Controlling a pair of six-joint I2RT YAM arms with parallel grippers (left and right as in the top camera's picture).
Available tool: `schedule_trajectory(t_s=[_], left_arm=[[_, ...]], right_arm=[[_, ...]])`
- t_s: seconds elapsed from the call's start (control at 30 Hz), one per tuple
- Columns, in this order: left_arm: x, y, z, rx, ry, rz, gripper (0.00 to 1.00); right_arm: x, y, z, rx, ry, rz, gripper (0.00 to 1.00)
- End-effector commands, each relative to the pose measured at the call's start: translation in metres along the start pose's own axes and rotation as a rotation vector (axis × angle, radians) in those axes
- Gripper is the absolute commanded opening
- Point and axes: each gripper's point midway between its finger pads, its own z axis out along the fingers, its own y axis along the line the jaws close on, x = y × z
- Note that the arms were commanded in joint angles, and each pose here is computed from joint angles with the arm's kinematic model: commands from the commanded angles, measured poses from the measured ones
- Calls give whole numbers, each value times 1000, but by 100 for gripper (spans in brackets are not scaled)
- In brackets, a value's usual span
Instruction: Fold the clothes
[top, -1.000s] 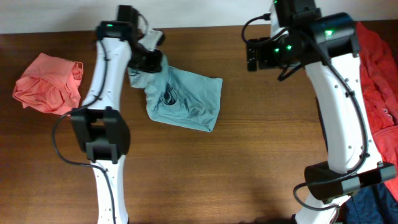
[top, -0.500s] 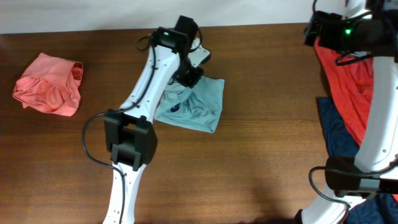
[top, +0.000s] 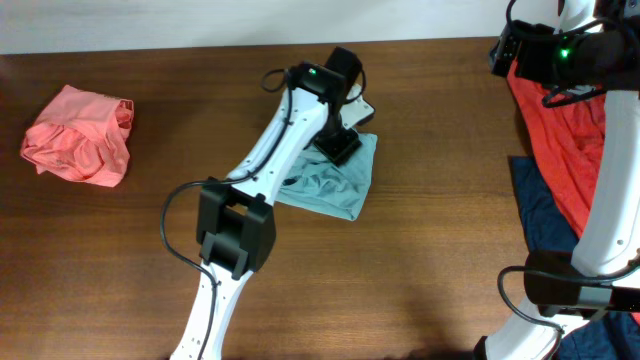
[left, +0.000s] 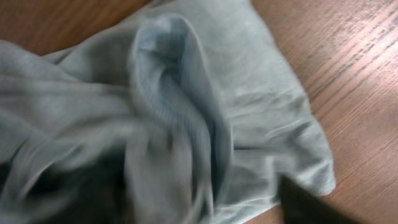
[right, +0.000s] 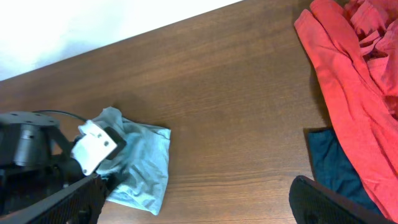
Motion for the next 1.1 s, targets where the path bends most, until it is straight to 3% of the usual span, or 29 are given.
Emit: schedule_trajectory(t_s=[0.0,0.27,0.5,0.77,0.9,1.07], left_arm=[[-9,-29,5,18,3,96,99],[-12,-45,0,23,6,144,99],[-30,-29,-43,-21,-93,93,99],[-34,65,-158,-163,-384,-314,99],[-1,133,-218,-230,-529,-551,99],[41,193,-238,-251,-581,-716,99]], right_arm=[[-2,3,-6,-14,-15,-19,99],[-3,-1,-7,-8,-18,-12,99],[-6,-15,-10,7,-29,17,99],[-7,-16,-9,5,-27,21,99],[0,3,-1,-62,7,-50,99],[21,48,26,-143,100,-209,99]])
